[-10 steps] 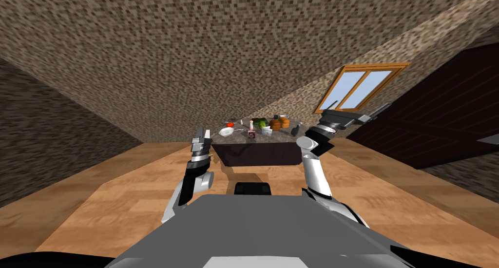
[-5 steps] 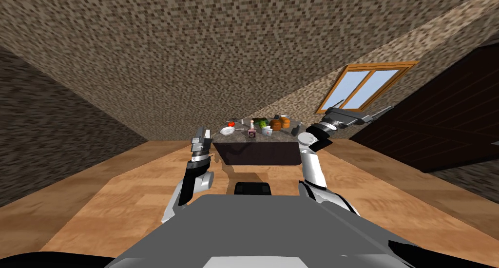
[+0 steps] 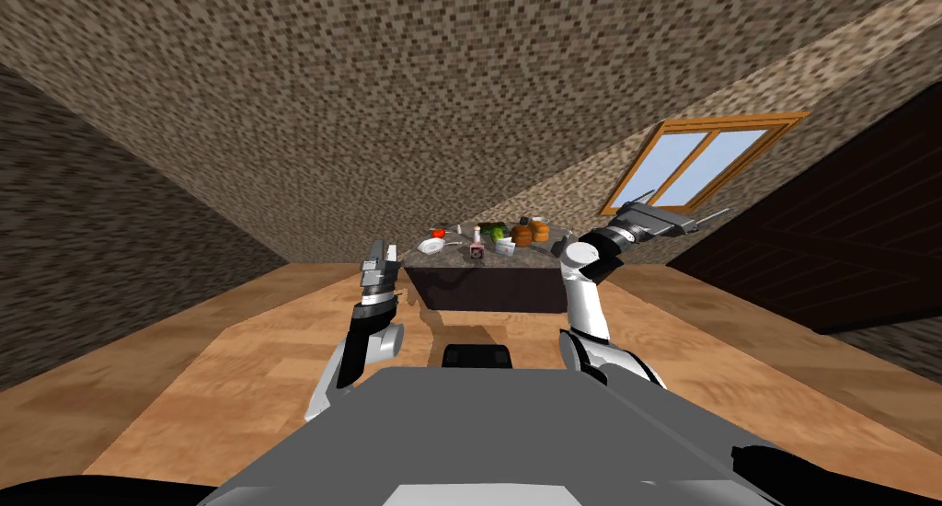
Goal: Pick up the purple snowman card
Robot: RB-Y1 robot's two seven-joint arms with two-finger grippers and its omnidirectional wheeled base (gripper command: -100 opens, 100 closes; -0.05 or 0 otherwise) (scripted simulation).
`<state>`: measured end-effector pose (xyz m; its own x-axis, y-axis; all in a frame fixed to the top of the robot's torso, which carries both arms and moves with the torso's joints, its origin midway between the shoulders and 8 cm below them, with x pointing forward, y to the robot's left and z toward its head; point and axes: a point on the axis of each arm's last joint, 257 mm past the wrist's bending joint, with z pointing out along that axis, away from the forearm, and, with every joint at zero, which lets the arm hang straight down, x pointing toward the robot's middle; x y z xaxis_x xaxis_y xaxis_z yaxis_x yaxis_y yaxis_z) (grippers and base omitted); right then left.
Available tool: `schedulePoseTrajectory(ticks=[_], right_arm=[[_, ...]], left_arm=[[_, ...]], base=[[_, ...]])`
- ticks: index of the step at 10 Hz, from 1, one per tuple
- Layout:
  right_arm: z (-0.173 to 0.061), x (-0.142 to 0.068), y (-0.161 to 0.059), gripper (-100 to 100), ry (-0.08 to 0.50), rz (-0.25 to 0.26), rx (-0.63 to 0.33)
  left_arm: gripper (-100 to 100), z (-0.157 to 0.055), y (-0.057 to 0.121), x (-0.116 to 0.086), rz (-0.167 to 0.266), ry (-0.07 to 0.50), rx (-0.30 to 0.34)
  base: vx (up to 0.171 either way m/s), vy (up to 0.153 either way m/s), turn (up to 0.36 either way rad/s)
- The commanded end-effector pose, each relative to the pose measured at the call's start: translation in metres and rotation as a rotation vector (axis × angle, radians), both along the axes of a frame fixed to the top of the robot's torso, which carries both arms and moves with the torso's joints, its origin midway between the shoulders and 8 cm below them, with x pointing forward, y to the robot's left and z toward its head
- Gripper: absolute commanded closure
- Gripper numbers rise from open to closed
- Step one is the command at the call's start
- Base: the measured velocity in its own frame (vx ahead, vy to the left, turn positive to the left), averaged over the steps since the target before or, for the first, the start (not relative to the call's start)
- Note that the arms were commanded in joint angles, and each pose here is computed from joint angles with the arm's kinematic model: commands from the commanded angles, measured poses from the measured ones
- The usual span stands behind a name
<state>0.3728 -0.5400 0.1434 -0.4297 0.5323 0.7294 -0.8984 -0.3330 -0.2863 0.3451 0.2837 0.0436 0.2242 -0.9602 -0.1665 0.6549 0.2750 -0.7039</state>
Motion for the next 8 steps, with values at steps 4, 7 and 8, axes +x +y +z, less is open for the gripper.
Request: schedulePoseTrajectory(ticks=[4, 7, 8], right_arm=[[-0.015, 0.018, -0.023, -100, -0.070, 0.044, 0.163], [-0.031, 0.029, -0.035, -100, -0.098, 0.066, 0.265], [-0.034, 0.035, -0.036, -100, -0.108, 0.090, 0.291]], left_arm=[[0, 0.000, 0.000, 0.000, 0.000, 0.000, 0.000], [0, 0.000, 0.000, 0.000, 0.000, 0.000, 0.000], [0, 0.000, 0.000, 0.000, 0.000, 0.000, 0.000]], base=[[-0.024, -0.008, 0.045], [-0.010, -0.002, 0.033], [-0.019, -0.003, 0.048]])
